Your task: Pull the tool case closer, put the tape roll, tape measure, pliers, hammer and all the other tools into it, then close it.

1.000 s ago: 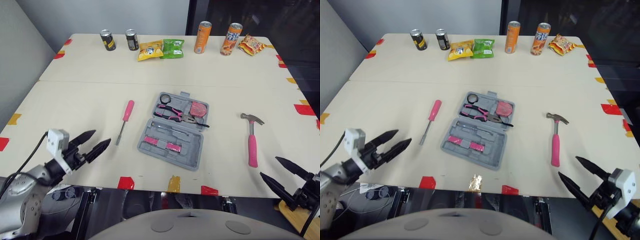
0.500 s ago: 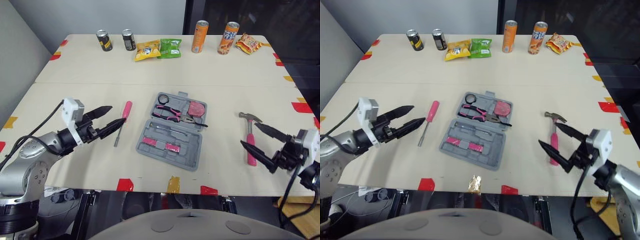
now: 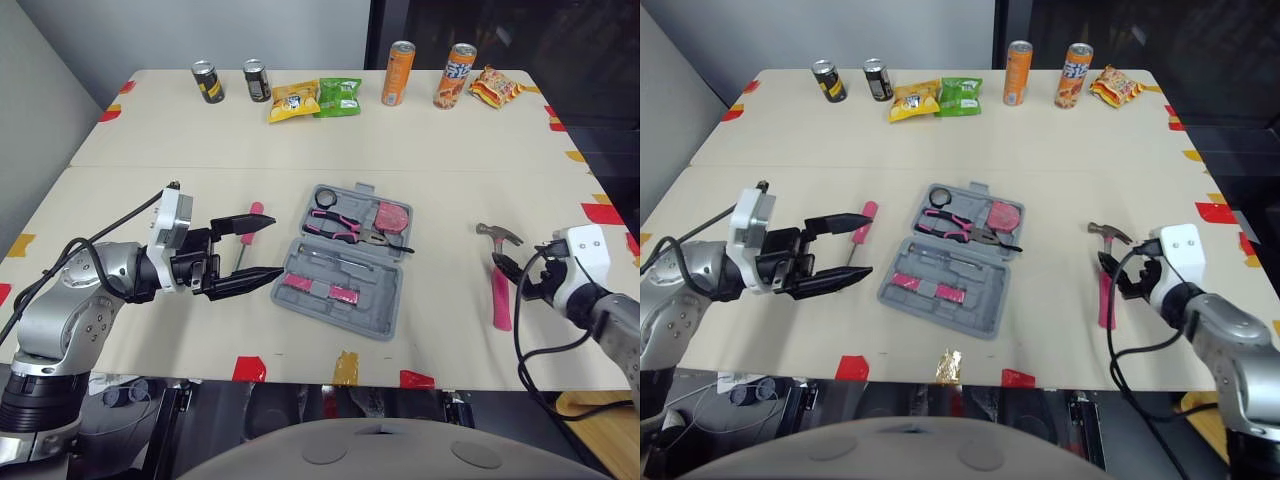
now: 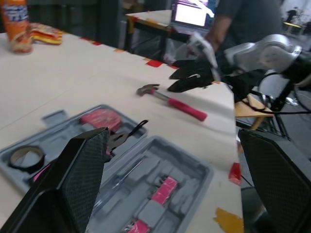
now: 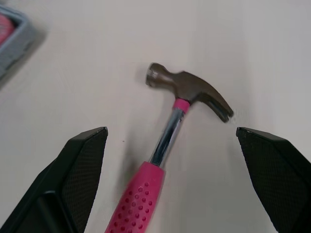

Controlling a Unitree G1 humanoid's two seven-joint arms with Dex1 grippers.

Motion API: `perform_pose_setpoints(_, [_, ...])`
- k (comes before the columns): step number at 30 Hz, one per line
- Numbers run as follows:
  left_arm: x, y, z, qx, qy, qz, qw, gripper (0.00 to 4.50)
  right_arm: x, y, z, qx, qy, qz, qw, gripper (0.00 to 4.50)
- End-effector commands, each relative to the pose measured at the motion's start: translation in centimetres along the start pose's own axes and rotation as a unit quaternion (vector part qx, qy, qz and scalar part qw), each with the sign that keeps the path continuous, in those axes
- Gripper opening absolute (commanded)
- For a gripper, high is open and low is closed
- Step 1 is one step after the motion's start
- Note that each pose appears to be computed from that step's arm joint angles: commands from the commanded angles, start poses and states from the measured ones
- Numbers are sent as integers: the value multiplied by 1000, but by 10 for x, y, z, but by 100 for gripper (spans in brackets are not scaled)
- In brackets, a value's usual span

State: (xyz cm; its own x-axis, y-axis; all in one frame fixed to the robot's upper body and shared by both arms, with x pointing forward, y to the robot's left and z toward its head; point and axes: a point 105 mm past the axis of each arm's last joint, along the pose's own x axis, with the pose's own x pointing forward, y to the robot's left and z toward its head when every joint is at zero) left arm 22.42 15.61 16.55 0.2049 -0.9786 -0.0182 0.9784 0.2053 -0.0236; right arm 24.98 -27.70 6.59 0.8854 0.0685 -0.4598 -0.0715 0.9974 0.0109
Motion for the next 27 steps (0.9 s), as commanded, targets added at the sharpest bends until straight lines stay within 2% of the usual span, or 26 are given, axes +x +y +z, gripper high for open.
perform_pose_setpoints(1, [0,-5,0,15,-9,-23,1000,447,6,5,8,15,-11,-35,999,450])
perform_pose_setpoints(7, [-6,-5,-12,11,-8,-24,1000,447,25,11,15,29,-18,-76,997,450])
perform_pose_setpoints(8, [-6,-5,-13,12,-8,-24,1000,450,28,11,15,29,-16,-80,996,408])
perform_pose_setpoints(9, [-6,-5,-14,12,-9,-25,1000,450,30,11,14,29,-11,-83,996,396])
perform_pose_setpoints(12, [-8,-5,-17,15,-8,-25,1000,450,33,13,11,24,0,-90,996,299])
perform_pose_setpoints(20, [-8,-10,-21,17,-14,-30,999,450,33,17,-1,24,22,-98,995,23])
perform_pose_setpoints(21, [-8,-11,-21,16,-16,-32,999,450,32,18,-1,25,22,-98,995,2])
perform_pose_setpoints(27, [-10,-12,-23,16,-21,-34,999,450,23,26,4,38,7,-87,995,2])
